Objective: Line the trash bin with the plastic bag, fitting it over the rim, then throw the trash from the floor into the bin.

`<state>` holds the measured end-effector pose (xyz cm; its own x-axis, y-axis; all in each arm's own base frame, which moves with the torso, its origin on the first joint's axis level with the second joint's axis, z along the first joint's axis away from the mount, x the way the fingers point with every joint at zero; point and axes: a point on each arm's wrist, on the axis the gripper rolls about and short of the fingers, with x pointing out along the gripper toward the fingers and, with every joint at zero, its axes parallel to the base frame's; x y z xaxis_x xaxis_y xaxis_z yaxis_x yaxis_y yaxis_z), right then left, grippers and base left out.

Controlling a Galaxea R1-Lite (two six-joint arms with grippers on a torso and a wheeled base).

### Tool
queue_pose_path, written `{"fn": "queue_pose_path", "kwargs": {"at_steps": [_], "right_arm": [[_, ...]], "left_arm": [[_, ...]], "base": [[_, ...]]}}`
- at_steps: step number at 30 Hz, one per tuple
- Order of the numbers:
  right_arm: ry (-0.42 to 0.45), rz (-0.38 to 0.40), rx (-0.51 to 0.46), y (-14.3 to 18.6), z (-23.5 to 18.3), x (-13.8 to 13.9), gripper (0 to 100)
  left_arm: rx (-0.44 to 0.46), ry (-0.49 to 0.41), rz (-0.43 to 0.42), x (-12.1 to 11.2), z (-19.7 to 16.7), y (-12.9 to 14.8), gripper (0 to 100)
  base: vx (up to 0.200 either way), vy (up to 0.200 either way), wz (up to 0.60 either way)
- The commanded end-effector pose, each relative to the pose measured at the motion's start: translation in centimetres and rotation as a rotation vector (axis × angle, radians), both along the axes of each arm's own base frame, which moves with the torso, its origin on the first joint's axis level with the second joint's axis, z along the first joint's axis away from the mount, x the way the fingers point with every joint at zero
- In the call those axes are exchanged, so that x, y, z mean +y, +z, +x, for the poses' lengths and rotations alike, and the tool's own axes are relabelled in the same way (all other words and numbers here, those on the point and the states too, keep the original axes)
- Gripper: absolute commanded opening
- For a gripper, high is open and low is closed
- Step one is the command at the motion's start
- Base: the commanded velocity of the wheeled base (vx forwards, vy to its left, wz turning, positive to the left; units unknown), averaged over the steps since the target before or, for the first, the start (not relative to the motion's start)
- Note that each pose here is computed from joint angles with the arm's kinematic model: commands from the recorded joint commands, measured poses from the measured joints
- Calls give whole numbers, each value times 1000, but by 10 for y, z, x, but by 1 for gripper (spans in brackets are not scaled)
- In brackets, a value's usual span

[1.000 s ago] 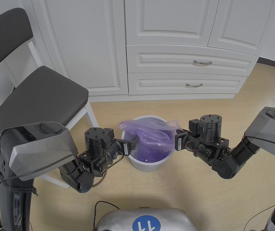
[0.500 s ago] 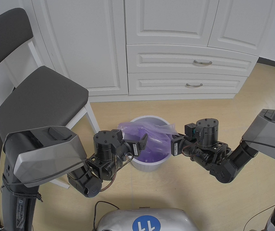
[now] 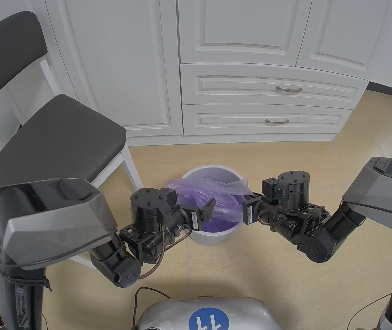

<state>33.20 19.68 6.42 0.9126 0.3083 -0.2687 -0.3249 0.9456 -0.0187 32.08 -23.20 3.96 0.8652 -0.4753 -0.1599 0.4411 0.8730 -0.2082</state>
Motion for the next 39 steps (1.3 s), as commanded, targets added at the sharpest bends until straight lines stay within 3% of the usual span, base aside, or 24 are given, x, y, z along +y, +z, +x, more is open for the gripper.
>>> {"fn": "queue_pose_path", "kwargs": {"at_steps": [1,8,9,23,33,39], "right_arm": [[2,-5,9,-4,1,1,0],[3,-3,8,-4,0,2,0],[3,-3,6,-4,0,2,0],[8,-3,3,-2,-2,4,0],[1,5,-14,4,-3,4,0],[8,6,-15,4,-4,6,0]], "left_arm": [[92,17,66,-10,16,-64,100],[92,4,63,-15,13,-64,100],[92,4,63,-15,13,-65,0],[94,-26,-19,-31,4,-54,0],[213,-174,99,-64,-71,-50,0],[260,-204,70,-78,-84,-60,0]], "base": [[0,0,0],[0,0,0],[0,0,0],[0,0,0],[0,0,0],[0,0,0]]}}
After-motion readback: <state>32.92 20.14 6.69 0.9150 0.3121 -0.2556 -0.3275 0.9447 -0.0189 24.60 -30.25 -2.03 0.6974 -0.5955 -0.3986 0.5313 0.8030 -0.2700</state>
